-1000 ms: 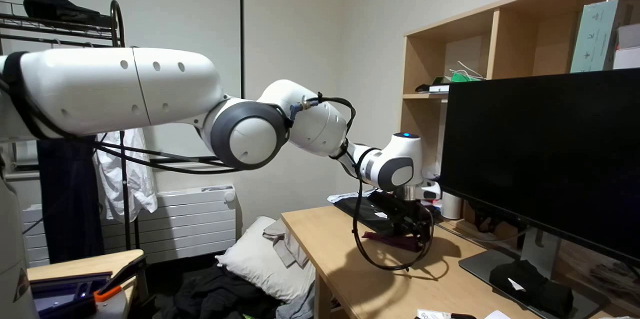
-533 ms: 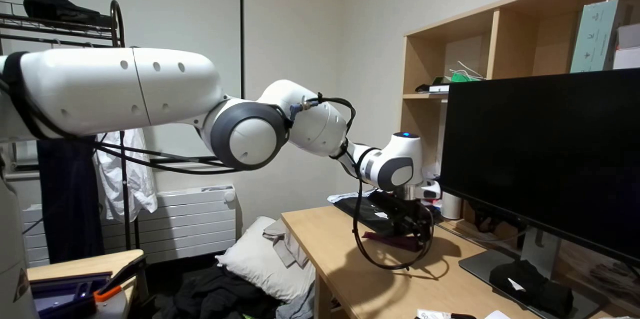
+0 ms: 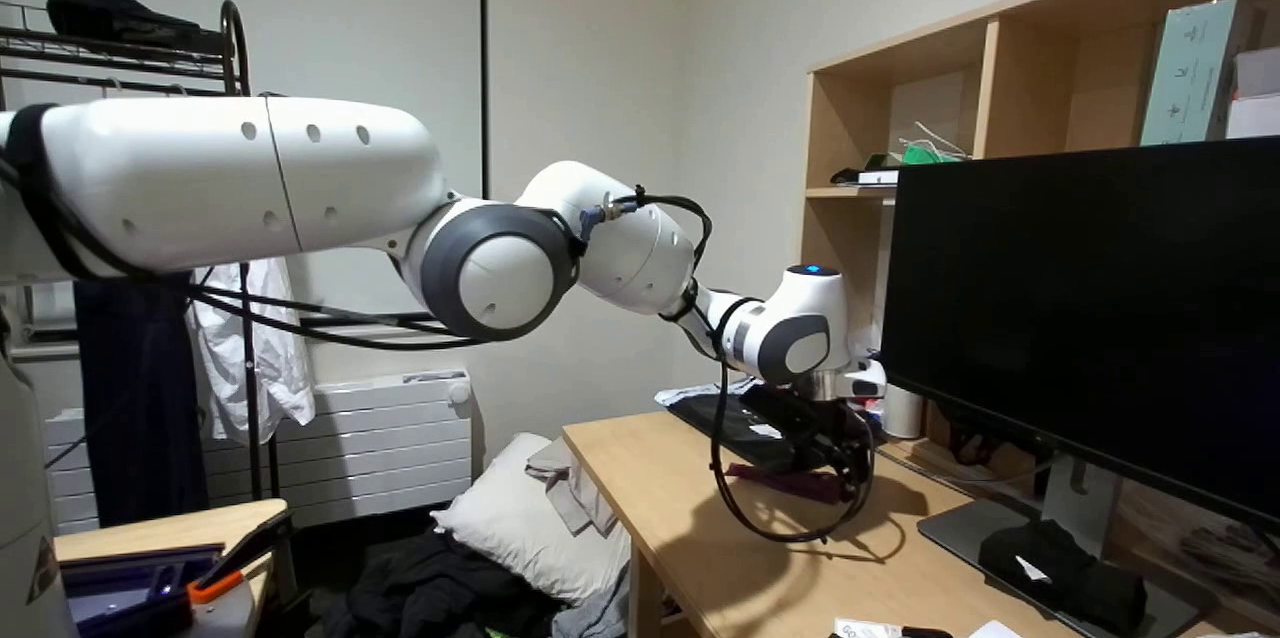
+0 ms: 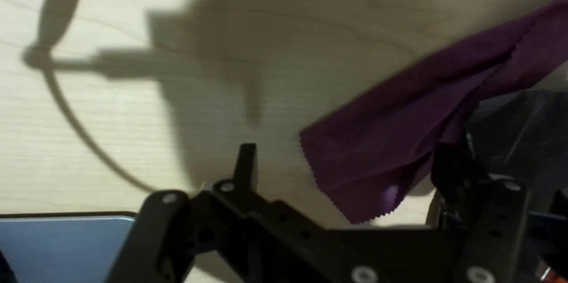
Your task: Move the black gloves to the right then move the white object to the right then move the purple cloth to the right
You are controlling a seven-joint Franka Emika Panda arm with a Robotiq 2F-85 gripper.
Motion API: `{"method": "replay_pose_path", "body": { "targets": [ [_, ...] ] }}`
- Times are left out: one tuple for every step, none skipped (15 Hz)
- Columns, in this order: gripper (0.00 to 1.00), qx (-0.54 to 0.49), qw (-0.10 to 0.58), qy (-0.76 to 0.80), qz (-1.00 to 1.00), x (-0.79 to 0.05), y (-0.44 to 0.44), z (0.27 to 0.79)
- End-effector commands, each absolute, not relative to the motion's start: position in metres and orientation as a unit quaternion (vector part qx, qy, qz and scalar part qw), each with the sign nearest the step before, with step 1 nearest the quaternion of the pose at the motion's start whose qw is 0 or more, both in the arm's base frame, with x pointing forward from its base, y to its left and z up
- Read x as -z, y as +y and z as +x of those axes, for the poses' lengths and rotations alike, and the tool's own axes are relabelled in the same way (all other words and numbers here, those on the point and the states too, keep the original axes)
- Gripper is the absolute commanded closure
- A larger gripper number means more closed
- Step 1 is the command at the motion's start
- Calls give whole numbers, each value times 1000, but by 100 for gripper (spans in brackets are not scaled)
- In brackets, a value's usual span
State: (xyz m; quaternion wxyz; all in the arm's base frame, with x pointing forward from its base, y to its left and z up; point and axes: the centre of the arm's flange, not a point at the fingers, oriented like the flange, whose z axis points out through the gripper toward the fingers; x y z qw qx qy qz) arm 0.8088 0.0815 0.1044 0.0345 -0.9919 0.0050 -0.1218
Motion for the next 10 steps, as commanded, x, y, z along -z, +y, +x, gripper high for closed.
{"method": "replay_pose_path", "body": {
  "targets": [
    [0, 128, 31, -2, -991, -98, 83, 840],
    [0, 127, 30, -3, -991, -98, 82, 840],
    [0, 126, 29, -5, -992, -98, 82, 840],
    [0, 124, 28, -7, -992, -98, 82, 840],
    [0, 119, 29, -10, -992, -98, 82, 840],
    [0, 111, 32, -13, -993, -98, 82, 839],
    [0, 102, 35, -15, -994, -98, 82, 838],
    [0, 86, 40, -21, -995, -97, 82, 836],
    [0, 75, 40, -33, -996, -96, 82, 835],
    [0, 59, 38, -42, -997, -96, 82, 834]
  ]
}}
